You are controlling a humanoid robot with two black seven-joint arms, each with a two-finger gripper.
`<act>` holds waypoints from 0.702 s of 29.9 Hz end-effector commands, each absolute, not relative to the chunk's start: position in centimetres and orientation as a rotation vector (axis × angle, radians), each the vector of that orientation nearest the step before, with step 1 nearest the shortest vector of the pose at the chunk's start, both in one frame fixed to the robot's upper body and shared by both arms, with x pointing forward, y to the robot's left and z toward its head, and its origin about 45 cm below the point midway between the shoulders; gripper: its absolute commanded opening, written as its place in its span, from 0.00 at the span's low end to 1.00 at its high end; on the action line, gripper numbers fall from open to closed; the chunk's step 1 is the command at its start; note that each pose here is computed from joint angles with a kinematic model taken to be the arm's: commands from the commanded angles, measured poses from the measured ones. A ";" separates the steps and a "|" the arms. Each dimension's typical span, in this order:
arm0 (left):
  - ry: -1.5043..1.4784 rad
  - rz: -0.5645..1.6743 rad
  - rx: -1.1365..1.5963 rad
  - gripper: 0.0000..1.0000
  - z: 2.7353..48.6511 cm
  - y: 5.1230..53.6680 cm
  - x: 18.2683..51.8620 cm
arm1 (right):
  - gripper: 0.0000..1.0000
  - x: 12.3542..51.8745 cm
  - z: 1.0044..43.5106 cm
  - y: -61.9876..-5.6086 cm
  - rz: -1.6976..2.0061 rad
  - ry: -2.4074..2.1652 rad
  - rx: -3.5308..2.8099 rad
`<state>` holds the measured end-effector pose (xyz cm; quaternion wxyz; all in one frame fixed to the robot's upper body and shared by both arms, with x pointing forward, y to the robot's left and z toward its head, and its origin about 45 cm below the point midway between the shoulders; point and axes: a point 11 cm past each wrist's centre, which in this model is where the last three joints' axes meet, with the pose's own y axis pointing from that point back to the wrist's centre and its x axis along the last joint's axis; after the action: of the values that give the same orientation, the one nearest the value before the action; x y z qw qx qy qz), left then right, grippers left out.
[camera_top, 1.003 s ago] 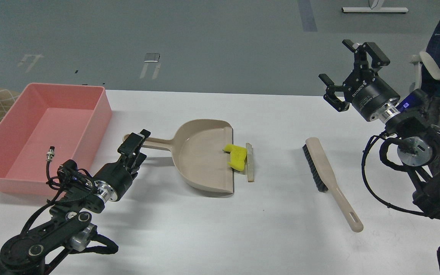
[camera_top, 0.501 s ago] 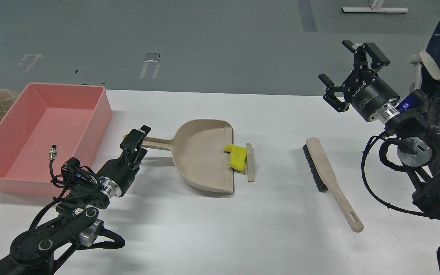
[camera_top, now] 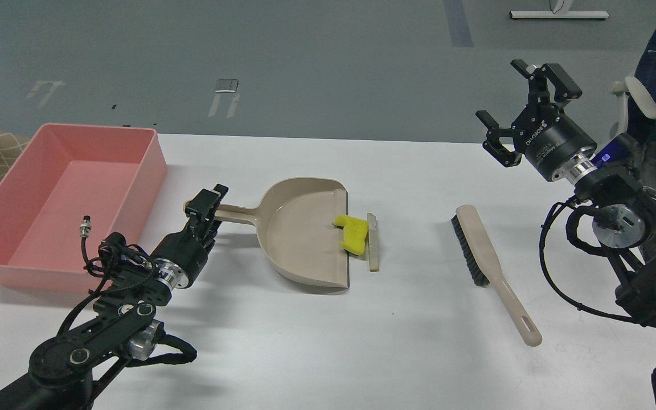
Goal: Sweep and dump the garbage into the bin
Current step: 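Grasp the beige dustpan handle with the left gripper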
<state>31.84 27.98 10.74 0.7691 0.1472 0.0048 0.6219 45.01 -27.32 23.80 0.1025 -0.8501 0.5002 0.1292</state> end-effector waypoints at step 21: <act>0.020 1.341 0.334 0.00 10.4 27.8 31.7 | 1.00 45.3 24.5 -27.3 0.360 1.471 -2.508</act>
<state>31.64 27.86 10.33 0.7695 0.1531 0.0103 0.6200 45.34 -27.29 24.58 0.1070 -0.8511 0.4994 0.1219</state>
